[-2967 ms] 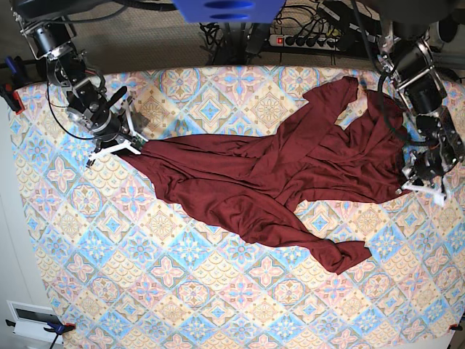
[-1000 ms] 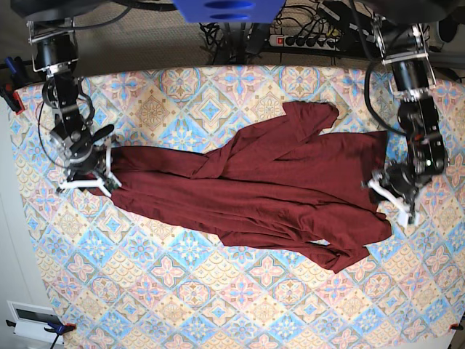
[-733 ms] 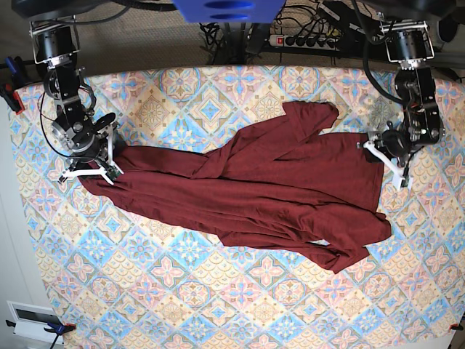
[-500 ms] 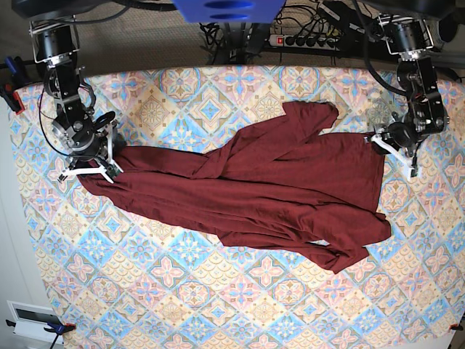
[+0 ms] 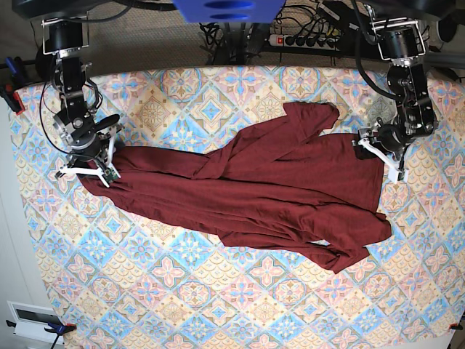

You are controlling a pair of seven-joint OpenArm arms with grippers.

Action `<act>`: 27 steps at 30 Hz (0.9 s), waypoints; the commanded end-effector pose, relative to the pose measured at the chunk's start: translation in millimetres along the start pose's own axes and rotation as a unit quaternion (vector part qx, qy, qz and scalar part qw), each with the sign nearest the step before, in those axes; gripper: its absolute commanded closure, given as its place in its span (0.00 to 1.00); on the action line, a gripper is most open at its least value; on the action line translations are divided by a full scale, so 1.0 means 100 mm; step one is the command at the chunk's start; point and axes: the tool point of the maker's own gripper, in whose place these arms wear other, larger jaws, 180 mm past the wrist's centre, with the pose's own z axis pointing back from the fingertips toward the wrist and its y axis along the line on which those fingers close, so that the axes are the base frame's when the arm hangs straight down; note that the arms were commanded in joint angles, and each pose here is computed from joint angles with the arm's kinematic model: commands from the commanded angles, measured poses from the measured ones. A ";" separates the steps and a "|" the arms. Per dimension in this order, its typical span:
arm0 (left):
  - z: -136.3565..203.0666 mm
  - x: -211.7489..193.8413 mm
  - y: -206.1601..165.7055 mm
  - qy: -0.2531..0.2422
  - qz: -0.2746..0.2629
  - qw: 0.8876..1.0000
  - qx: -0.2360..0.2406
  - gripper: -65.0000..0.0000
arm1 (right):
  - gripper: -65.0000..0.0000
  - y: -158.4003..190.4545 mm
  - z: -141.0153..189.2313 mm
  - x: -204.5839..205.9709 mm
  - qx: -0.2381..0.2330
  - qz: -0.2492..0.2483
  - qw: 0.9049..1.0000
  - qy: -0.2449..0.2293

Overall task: Layout the t-shirt on the table in an organized manner, then fold the t-shirt properly
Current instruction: 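Stretch the shirt taut between both grippers and lay it flat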

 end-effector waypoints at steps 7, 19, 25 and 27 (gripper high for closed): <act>0.01 -0.12 0.13 0.034 -0.017 0.999 0.023 0.90 | 0.73 -0.12 0.03 0.08 -0.016 0.003 1.000 -0.013; 0.52 0.37 0.94 0.016 -0.084 0.989 0.122 1.00 | 0.73 0.03 0.01 0.13 0.002 0.016 1.000 -0.019; 0.69 0.57 1.13 0.007 -0.102 0.984 0.149 1.00 | 0.73 0.21 0.02 0.15 0.021 0.030 0.999 -0.021; 0.68 0.58 1.10 0.007 -0.098 0.984 0.146 0.97 | 0.73 0.25 0.04 0.12 0.025 0.031 0.999 -0.019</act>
